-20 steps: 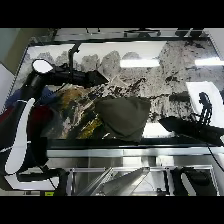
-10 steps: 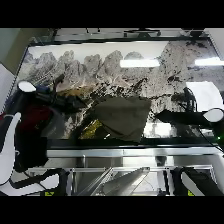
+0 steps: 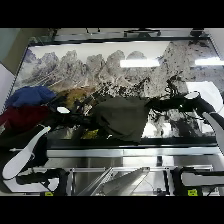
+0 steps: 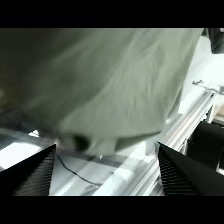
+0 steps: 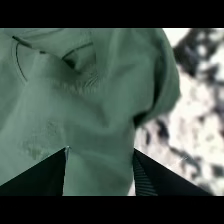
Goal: Fold the shirts.
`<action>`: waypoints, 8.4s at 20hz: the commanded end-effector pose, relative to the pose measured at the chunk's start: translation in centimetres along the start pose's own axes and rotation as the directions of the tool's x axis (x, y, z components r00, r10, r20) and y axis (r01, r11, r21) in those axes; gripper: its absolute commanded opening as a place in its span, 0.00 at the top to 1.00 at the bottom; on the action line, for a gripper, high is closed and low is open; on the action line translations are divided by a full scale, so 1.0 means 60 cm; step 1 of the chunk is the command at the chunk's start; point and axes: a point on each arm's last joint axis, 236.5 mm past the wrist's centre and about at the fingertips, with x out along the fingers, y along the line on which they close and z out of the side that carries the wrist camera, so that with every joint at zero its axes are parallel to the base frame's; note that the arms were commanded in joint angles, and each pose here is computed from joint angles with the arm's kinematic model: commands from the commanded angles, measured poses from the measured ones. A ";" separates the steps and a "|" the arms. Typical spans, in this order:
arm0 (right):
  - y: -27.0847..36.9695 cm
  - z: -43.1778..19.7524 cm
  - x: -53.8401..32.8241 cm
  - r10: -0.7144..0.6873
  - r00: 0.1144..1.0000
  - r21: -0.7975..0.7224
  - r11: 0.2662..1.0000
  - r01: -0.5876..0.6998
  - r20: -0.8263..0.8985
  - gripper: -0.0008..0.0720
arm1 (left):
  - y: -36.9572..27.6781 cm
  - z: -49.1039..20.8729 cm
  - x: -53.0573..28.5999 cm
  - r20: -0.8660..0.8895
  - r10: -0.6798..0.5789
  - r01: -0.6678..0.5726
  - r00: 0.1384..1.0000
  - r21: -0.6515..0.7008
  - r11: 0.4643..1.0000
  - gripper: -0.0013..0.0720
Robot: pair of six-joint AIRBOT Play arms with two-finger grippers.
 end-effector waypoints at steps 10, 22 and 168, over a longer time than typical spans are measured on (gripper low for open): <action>0.190 0.107 -0.171 0.168 0.963 -0.299 0.949 -0.100 0.210 0.97 | -0.227 0.103 -0.072 -0.053 -0.210 0.217 0.976 0.246 0.945 0.99; 0.454 0.002 -0.364 0.286 0.860 -0.623 0.781 0.046 0.422 0.97 | -0.418 0.104 -0.393 0.230 -0.067 -0.083 0.971 0.584 0.808 0.96; 0.028 0.358 -0.145 -0.128 0.833 -0.211 0.936 0.281 0.538 0.45 | 0.036 0.466 -0.336 0.437 0.081 -0.257 0.896 0.363 0.896 0.45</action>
